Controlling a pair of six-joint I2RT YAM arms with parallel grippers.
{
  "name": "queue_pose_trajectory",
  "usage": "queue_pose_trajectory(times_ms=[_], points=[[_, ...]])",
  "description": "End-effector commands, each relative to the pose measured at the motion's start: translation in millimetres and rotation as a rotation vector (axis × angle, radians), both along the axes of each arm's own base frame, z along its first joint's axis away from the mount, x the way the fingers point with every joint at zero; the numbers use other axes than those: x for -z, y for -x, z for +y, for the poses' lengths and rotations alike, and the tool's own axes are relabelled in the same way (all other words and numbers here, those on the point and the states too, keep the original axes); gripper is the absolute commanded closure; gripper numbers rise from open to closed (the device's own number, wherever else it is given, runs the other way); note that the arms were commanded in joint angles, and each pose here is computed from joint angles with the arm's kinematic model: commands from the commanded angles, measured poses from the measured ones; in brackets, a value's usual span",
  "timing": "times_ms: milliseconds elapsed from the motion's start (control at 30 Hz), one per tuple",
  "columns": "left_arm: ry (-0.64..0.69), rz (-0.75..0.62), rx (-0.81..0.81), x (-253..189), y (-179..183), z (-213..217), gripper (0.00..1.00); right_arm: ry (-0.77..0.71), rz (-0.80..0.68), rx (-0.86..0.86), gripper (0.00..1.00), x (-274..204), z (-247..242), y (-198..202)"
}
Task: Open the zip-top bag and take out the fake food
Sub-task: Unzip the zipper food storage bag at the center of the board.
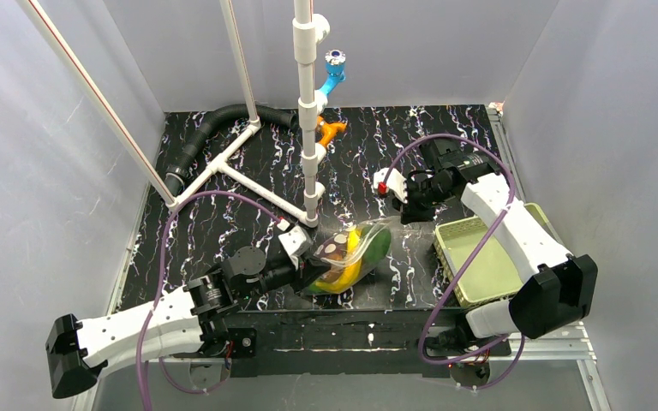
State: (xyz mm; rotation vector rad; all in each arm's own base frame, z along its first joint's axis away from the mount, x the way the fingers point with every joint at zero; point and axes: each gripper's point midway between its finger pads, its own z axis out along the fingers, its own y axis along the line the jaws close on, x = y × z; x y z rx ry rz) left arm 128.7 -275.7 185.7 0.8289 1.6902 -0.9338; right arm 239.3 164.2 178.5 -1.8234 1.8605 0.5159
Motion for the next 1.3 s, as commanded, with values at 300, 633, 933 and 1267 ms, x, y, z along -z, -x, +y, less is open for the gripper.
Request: queue_pose_trajectory(times_ms=[300, 633, 933, 1267], points=[[0.062, -0.003, -0.009, -7, -4, -9, 1.00, -0.061, 0.065, -0.007, 0.94, 13, 3, 26], [0.073, -0.001, -0.073, -8, -14, -6, 1.00, -0.105, 0.130, -0.014, 0.74, 14, 8, 42], [0.078, -0.019, -0.126, -19, -25, -7, 1.00, -0.197, 0.213, -0.063, 0.39, 14, 21, 76], [0.077, -0.021, -0.123, -21, -29, -13, 1.00, -0.301, 0.246, -0.112, 0.18, -25, 34, 93]])
